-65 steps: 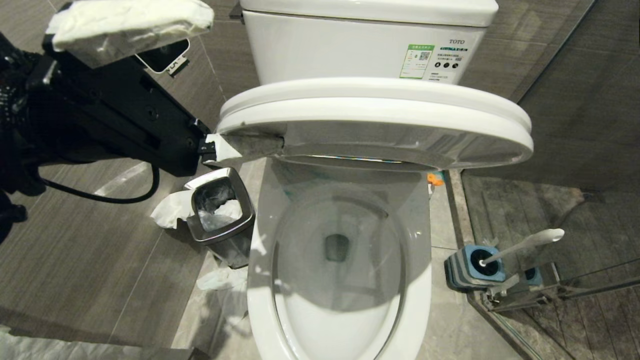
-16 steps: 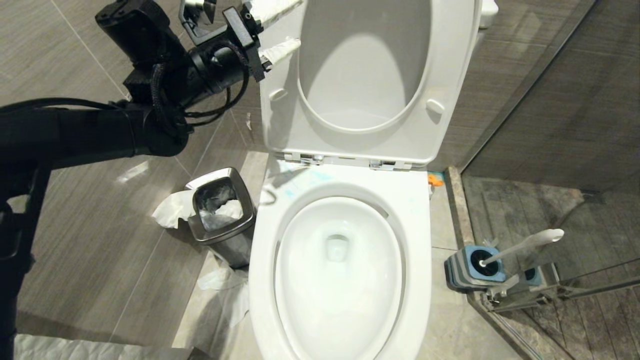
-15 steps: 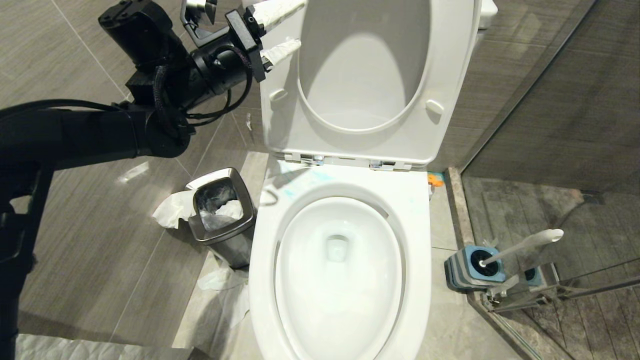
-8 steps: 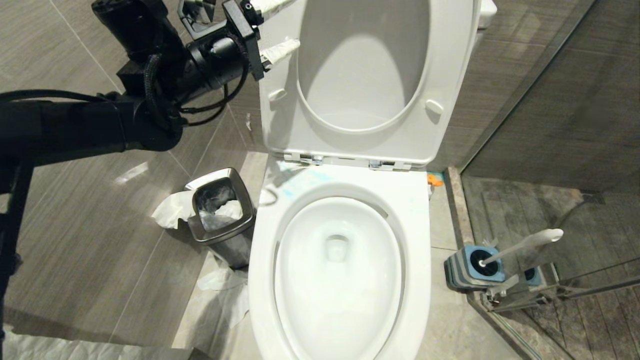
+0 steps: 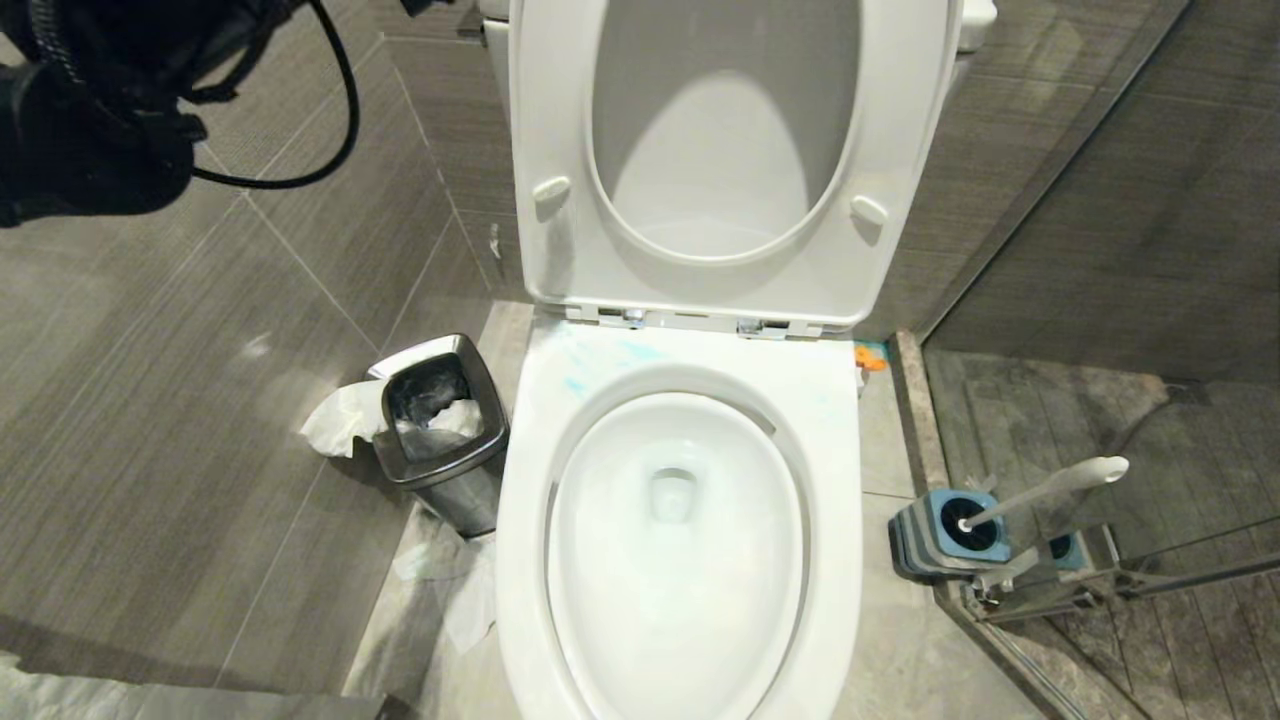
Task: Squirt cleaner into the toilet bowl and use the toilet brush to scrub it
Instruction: Use the left hand to lift the toilet lid slightly, then pour in the cleaning agent
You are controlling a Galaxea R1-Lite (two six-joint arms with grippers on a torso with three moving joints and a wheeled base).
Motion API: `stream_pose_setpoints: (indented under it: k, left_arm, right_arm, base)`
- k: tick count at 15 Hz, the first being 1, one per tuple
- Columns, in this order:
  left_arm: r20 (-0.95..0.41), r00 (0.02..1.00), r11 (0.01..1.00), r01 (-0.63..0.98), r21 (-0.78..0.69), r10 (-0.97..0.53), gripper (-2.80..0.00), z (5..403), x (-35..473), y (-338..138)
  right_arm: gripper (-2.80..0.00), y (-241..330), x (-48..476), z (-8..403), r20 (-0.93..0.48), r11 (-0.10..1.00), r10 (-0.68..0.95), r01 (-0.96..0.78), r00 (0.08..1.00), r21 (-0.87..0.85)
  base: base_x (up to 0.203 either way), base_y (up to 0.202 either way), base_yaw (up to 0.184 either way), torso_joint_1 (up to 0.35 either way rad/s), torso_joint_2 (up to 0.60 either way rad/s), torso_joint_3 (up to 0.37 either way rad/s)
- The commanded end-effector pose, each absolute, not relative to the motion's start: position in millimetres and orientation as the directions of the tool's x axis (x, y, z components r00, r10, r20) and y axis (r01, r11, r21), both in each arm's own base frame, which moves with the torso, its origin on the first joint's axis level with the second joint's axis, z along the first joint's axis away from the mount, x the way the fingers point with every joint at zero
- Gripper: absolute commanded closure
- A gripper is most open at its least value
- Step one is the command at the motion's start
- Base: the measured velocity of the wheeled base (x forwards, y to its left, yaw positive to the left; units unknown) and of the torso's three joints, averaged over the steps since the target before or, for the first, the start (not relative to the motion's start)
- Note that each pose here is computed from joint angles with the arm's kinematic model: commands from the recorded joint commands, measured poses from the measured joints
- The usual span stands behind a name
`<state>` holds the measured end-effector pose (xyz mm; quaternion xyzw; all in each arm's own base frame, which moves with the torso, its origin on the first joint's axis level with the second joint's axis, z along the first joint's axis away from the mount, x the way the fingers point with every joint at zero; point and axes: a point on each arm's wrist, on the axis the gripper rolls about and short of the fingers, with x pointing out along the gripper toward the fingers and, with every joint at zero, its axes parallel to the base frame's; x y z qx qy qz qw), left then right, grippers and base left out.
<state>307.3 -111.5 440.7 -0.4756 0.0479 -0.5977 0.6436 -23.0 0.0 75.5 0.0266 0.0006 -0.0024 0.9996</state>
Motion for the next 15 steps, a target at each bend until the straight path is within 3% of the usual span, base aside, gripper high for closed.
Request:
stream_pose_setpoints:
  k: [1, 4, 7, 12, 15]
  left_arm:
    - [0.554, 0.235, -0.265, 0.690, -0.674, -0.798, -2.80, 469, 268, -99]
    - [0.560, 0.245, -0.301, 0.642, -0.705, -0.791, -2.80, 476, 255, -96]
    - [0.541, 0.262, -0.229, 0.700, -0.677, -0.799, -2.80, 474, 258, -96]
    - [0.382, 0.353, 0.164, 0.879, -0.447, -0.854, -2.80, 454, 267, -113]
    - [0.271, 0.429, 0.349, 0.889, -0.298, -0.862, -2.80, 448, 257, -111]
  right_arm:
    - [0.00, 0, -23, 76, -0.001, 0.999, -0.003, 0.003, 1.000, 0.054]
    - [0.00, 0, -23, 76, -0.002, 0.999, -0.003, 0.003, 1.000, 0.054]
    - [0.00, 0, -23, 76, -0.002, 0.999, -0.005, 0.005, 1.000, 0.054]
    - [0.00, 0, -23, 76, -0.002, 0.999, -0.003, 0.003, 1.000, 0.054]
    - [0.00, 0, -23, 76, -0.002, 0.999, -0.005, 0.005, 1.000, 0.054]
  base:
    - [0.000, 0.000, 0.000, 0.000, 0.00, 0.000]
    - [0.000, 0.000, 0.000, 0.000, 0.00, 0.000]
    - [0.000, 0.000, 0.000, 0.000, 0.00, 0.000]
    - [0.000, 0.000, 0.000, 0.000, 0.00, 0.000]
    - [0.000, 0.000, 0.000, 0.000, 0.00, 0.000]
